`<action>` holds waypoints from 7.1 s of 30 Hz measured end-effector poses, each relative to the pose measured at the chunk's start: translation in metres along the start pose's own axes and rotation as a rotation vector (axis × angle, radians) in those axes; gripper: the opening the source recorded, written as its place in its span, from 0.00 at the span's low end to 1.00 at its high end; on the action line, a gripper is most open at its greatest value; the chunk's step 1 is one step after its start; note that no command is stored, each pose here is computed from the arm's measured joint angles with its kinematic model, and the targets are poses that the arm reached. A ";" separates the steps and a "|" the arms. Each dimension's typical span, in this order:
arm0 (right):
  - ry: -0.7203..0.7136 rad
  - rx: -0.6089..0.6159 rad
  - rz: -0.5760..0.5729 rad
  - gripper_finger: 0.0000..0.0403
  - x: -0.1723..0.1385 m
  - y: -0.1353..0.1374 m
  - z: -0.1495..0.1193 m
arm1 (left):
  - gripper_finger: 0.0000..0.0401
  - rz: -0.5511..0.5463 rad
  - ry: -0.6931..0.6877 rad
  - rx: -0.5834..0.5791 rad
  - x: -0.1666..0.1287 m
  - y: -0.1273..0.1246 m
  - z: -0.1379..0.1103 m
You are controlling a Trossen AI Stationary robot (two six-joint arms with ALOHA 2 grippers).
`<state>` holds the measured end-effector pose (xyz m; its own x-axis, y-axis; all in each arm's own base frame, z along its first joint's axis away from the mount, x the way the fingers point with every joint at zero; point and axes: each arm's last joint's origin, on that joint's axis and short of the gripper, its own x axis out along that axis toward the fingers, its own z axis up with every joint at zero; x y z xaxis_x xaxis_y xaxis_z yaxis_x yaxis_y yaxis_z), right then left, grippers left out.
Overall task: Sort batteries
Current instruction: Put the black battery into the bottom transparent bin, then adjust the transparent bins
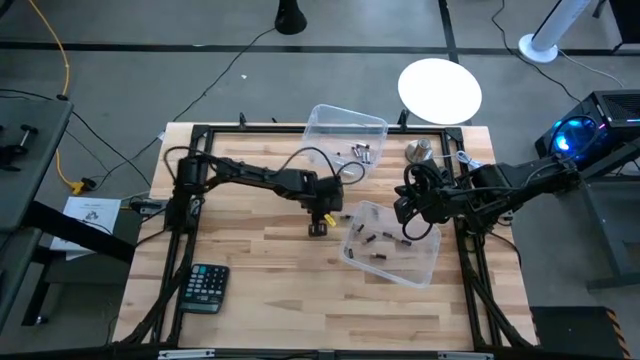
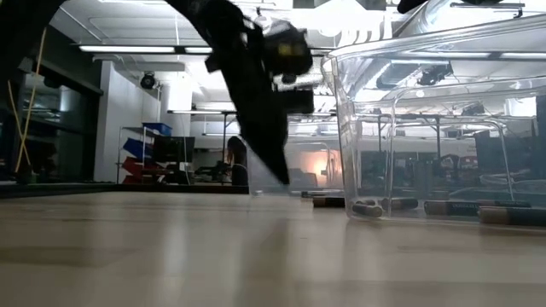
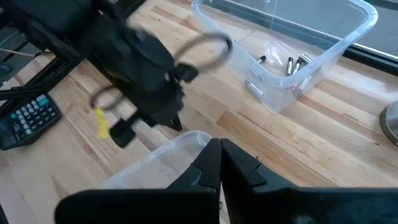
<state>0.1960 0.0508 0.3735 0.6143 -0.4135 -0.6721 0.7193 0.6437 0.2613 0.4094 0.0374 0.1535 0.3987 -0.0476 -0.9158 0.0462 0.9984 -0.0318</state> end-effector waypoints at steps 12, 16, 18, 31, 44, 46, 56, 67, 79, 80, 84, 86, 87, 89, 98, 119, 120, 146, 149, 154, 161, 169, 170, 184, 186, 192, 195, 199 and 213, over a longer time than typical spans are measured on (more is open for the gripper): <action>-0.014 0.007 -0.006 0.00 0.000 0.000 0.001 | 0.29 0.033 -0.198 0.101 0.006 0.000 0.020; -0.018 0.014 0.001 0.00 0.000 0.001 0.001 | 0.43 0.038 -0.181 0.058 0.030 0.003 0.016; -0.021 0.020 0.008 0.00 0.000 0.001 0.001 | 0.48 0.058 -0.158 0.023 0.042 0.006 0.012; -0.018 0.045 0.013 0.00 0.000 0.002 0.001 | 0.08 -0.030 -0.092 -0.069 0.050 0.003 0.005; 0.014 0.039 0.028 0.00 0.000 0.002 0.000 | 0.08 0.082 -0.208 -0.023 -0.075 0.015 0.007; 0.060 0.037 0.050 0.00 0.000 0.003 -0.001 | 0.08 0.032 -0.292 0.012 -0.092 0.002 0.008; 0.125 -0.008 0.024 0.00 0.008 0.009 -0.009 | 0.09 -0.099 -0.671 0.258 -0.113 -0.091 0.030; 0.218 0.011 -0.083 0.10 0.035 0.013 -0.011 | 0.52 -0.002 -0.575 0.166 -0.115 -0.087 0.064; 0.658 -0.084 -0.341 0.02 0.067 -0.025 -0.037 | 0.49 0.131 -0.513 -0.042 -0.225 -0.042 -0.033; 0.679 -0.078 -0.354 0.02 0.068 -0.029 -0.042 | 0.48 0.135 -0.562 -0.087 -0.234 -0.041 -0.047; 0.725 -0.045 -0.337 0.00 0.068 -0.036 -0.059 | 0.43 0.137 -0.724 -0.275 -0.254 -0.043 -0.101; 0.751 -0.026 -0.275 0.00 0.071 -0.032 -0.067 | 0.41 0.122 -0.768 -0.360 -0.256 -0.046 -0.125; 0.757 -0.009 -0.229 0.00 0.075 -0.028 -0.072 | 0.40 0.114 -0.792 -0.405 -0.258 -0.048 -0.136; 0.743 0.042 -0.128 0.00 0.084 -0.018 -0.080 | 0.39 0.102 -0.830 -0.485 -0.259 -0.050 -0.156; 0.529 0.134 0.076 0.00 0.134 0.026 -0.081 | 0.35 0.124 -0.947 -0.633 -0.263 -0.053 -0.196; 0.345 0.397 -0.185 0.42 0.219 -0.081 -0.079 | 0.35 0.090 -0.947 -0.680 -0.262 -0.053 -0.195; 0.345 0.400 -0.177 0.43 0.220 -0.082 -0.079 | 0.35 0.090 -0.948 -0.681 -0.262 -0.053 -0.195; 0.442 0.143 -0.460 0.02 0.150 -0.102 -0.095 | 0.35 0.174 -0.976 -0.704 -0.263 -0.051 -0.195; 0.306 0.196 -0.135 0.02 0.127 -0.080 -0.083 | 0.35 0.221 -0.973 -0.683 -0.263 -0.050 -0.195; 0.038 0.237 0.504 0.01 0.090 -0.019 -0.066 | 0.35 0.256 -0.955 -0.652 -0.261 -0.050 -0.194; 0.133 0.119 0.594 0.01 0.095 0.047 -0.092 | 0.35 0.271 -0.923 -0.638 -0.256 -0.050 -0.191; 0.373 -0.091 0.341 0.22 0.125 0.088 -0.087 | 0.35 0.294 -0.887 -0.584 -0.251 -0.050 -0.187; 0.376 -0.140 0.311 0.26 0.123 0.090 -0.080 | 0.35 0.294 -0.886 -0.575 -0.251 -0.050 -0.187; 0.196 -0.158 -0.230 0.22 0.102 0.005 0.077 | 0.31 0.047 -0.845 -0.625 -0.192 -0.061 -0.189; 0.207 -0.128 -0.247 0.08 0.120 -0.018 0.092 | 0.25 -0.013 -0.862 -0.681 -0.169 -0.066 -0.187; 0.283 0.031 -0.201 0.01 0.177 -0.082 0.109 | 0.03 -0.102 -0.816 -0.580 -0.162 -0.084 -0.130; 0.306 0.095 -0.150 0.01 0.188 -0.099 0.108 | 0.01 -0.059 -0.847 -0.419 -0.175 -0.091 -0.087; 0.350 0.116 -0.130 0.00 0.200 -0.106 0.100 | 0.00 -0.005 -0.745 -0.255 -0.160 -0.093 -0.041; 0.484 0.008 -0.087 0.00 0.201 -0.085 0.071 | 0.00 0.008 -0.352 -0.143 -0.086 -0.091 0.035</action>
<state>0.2817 -0.1330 0.2657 0.3319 -0.1174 -0.9360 0.7647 0.6144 0.1941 0.4029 -0.0506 0.2497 0.6897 -0.0225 -0.7237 -0.0768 0.9916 -0.1040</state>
